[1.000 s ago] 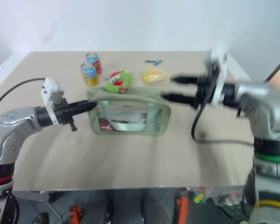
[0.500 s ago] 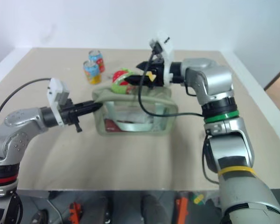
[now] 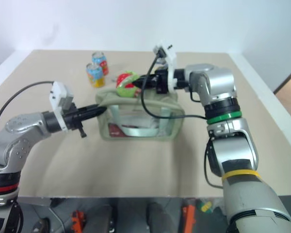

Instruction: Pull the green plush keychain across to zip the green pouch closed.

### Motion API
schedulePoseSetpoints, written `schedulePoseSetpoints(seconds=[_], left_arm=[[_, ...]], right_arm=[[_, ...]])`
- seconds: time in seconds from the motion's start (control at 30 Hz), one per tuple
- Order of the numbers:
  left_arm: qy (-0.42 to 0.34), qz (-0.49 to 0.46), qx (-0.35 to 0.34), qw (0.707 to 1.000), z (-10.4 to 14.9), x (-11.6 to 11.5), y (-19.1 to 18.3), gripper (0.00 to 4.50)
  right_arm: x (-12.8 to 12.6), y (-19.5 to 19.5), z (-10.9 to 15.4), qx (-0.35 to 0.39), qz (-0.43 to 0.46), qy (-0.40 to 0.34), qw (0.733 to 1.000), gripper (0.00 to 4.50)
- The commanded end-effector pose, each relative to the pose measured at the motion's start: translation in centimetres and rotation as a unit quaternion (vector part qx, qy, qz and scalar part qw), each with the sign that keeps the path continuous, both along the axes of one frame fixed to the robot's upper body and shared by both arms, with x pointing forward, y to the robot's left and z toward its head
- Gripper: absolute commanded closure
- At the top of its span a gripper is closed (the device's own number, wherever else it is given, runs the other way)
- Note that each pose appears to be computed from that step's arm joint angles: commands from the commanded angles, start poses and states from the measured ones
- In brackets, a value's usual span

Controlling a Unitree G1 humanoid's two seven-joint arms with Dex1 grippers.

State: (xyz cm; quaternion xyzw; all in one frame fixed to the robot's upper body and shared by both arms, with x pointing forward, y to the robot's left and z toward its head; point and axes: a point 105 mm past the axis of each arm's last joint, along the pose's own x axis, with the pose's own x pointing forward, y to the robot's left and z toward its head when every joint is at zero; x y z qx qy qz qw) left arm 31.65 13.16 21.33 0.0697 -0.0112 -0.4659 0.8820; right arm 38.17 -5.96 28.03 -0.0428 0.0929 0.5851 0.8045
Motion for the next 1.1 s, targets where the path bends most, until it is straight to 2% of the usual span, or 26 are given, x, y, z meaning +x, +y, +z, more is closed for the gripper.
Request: schedulePoseSetpoints(seconds=[0.03,0.17,0.37,0.93,1.1], left_arm=[[-0.008,-0.001,0.004,1.0,0.2,-0.1,-0.3,4.5],[-0.007,0.0,0.002,1.0,0.3,0.1,-0.7,4.5],[-0.02,-0.002,-0.013,1.0,1.3,0.4,-1.5,4.5],[-0.016,0.002,-0.006,1.0,1.0,0.9,-1.9,4.5],[-0.02,0.005,-0.004,1.0,1.1,1.1,-1.8,4.5]], right_arm=[[-2.4,0.0,3.2,0.041,0.065,-0.057,0.995,4.47],[-3.9,-0.4,4.7,0.069,0.096,-0.111,0.987,4.47],[-4.5,-2.6,5.6,0.069,0.067,-0.18,0.979,4.47],[-3.8,-7.6,6.6,0.088,-0.038,-0.231,0.968,4.47],[-3.3,-9.1,6.8,0.073,-0.067,-0.245,0.965,4.47]])
